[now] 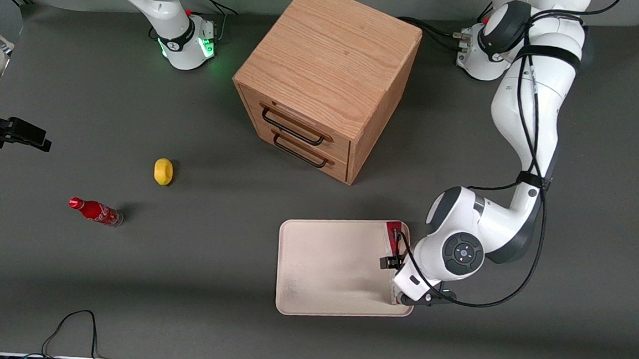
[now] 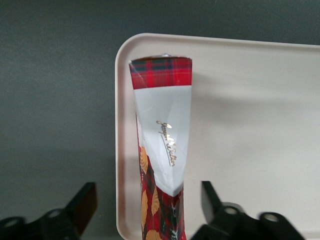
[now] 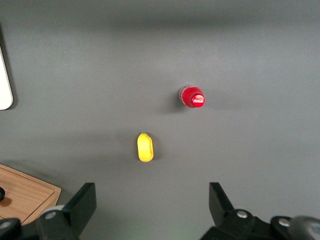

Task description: Place red cookie box on tray

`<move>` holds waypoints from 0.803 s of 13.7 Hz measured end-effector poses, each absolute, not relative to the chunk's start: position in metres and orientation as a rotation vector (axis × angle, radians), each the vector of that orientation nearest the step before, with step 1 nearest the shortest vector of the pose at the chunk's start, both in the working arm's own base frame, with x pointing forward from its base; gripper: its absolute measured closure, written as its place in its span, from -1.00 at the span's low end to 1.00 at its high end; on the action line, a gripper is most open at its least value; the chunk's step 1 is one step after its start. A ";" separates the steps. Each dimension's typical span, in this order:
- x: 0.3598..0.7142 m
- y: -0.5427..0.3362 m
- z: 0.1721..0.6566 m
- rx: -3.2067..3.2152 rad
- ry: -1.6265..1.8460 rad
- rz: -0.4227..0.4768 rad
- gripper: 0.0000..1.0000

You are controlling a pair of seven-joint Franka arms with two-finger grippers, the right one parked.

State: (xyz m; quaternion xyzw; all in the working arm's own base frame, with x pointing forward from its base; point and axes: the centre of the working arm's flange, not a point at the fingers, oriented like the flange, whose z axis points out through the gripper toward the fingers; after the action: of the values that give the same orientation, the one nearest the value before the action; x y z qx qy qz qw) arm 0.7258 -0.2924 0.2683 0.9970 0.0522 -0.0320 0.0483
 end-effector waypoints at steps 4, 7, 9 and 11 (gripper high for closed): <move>0.727 -0.291 0.272 3.039 0.162 -0.092 -1.00; 0.725 -0.274 0.304 3.064 0.178 -0.140 -1.00; 0.719 -0.251 0.362 3.068 0.175 -0.140 -1.00; 0.700 -0.213 0.416 3.087 0.115 -0.119 -1.00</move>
State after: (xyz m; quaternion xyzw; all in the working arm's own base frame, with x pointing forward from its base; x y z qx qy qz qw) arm 0.7003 -0.2129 0.4162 0.9982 0.0371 -0.0385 0.0252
